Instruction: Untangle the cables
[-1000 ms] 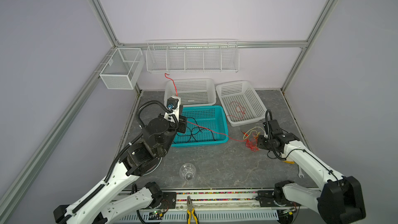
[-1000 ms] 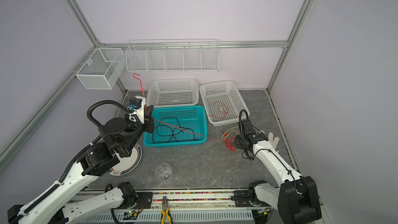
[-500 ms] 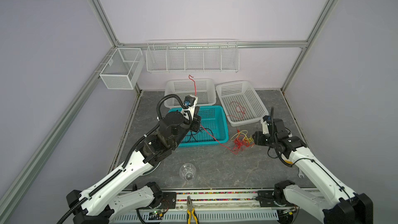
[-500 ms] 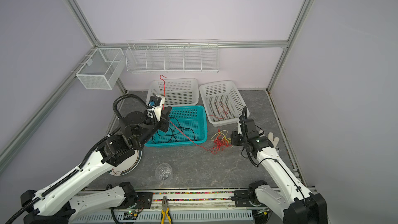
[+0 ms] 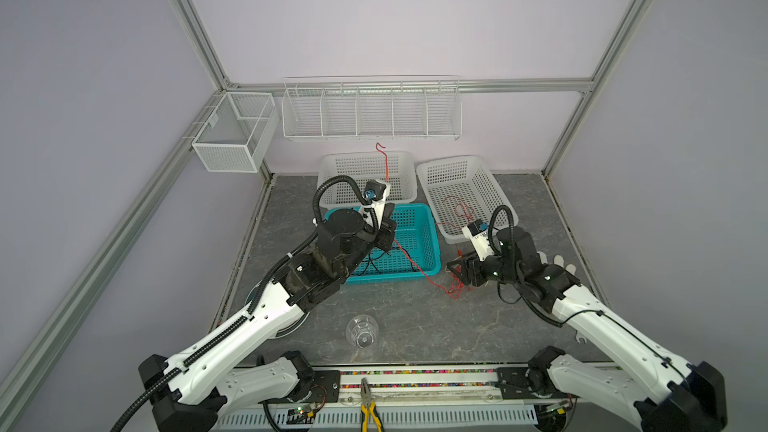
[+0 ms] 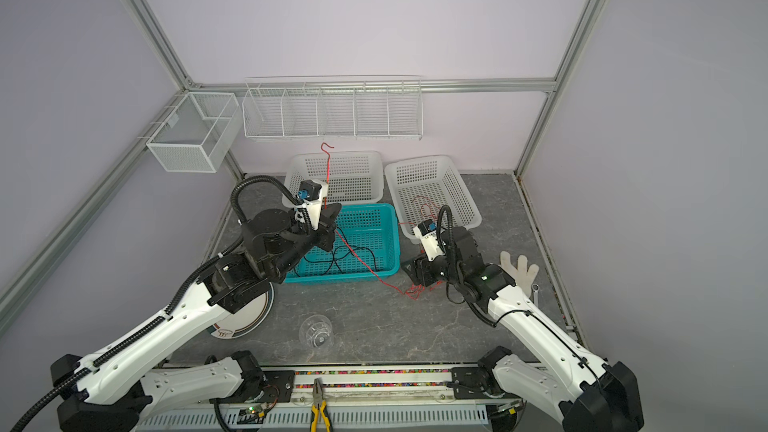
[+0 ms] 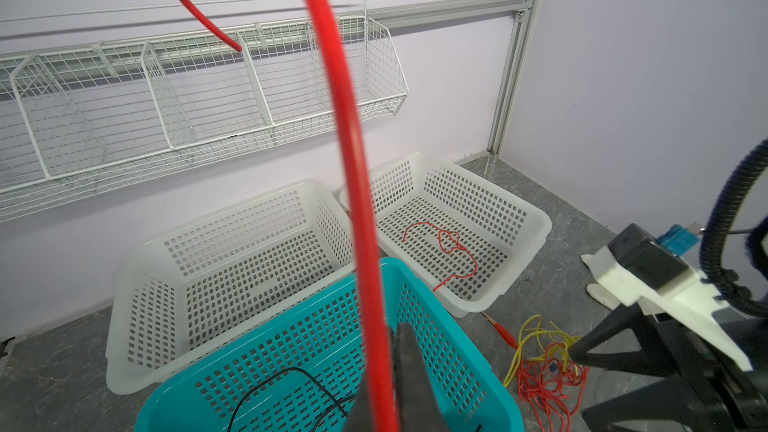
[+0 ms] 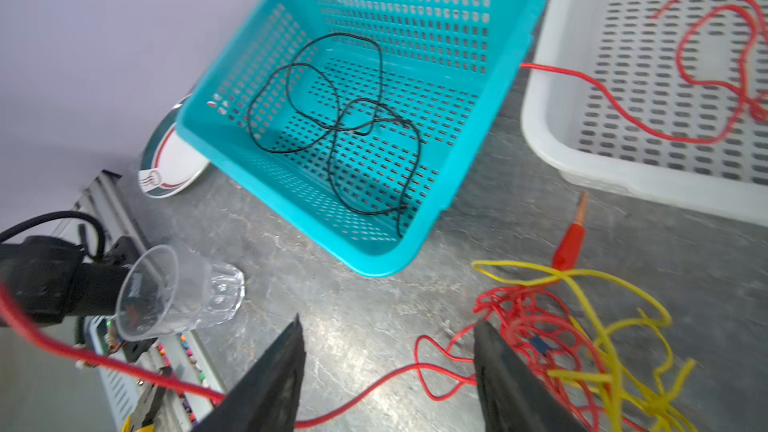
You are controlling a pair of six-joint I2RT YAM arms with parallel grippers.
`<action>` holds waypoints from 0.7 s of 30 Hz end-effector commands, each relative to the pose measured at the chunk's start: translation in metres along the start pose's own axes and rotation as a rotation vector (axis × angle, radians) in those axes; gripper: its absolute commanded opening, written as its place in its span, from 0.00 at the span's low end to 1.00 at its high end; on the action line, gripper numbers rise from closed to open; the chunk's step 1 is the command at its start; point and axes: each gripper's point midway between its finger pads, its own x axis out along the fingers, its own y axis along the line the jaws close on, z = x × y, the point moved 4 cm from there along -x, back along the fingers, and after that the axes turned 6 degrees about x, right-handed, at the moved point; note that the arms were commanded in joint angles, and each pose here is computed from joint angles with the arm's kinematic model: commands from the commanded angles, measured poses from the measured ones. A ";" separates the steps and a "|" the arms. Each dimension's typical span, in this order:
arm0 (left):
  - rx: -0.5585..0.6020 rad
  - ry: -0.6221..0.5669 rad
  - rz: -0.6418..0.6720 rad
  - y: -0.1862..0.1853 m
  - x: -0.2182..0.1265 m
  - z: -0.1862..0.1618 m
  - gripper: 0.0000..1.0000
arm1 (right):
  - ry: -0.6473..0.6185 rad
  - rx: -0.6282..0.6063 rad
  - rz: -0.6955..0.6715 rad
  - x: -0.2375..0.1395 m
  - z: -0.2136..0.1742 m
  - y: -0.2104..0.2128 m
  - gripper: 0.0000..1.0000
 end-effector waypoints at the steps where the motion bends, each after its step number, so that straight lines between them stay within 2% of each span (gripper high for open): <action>1: -0.026 -0.035 -0.007 0.000 0.003 0.016 0.00 | -0.035 -0.072 0.106 -0.007 0.000 0.019 0.67; 7: -0.014 -0.016 0.006 -0.001 0.012 0.014 0.00 | -0.035 -0.110 0.232 -0.015 -0.014 0.038 0.74; 15: -0.007 -0.017 0.002 -0.003 0.019 0.019 0.00 | 0.056 -0.120 0.231 0.015 -0.036 0.043 0.74; 18: -0.001 -0.017 0.008 -0.002 0.020 0.020 0.00 | 0.069 -0.130 0.191 0.025 -0.040 0.041 0.67; 21: 0.002 -0.018 0.014 -0.002 0.020 0.018 0.00 | 0.064 -0.125 0.140 0.029 -0.039 0.034 0.46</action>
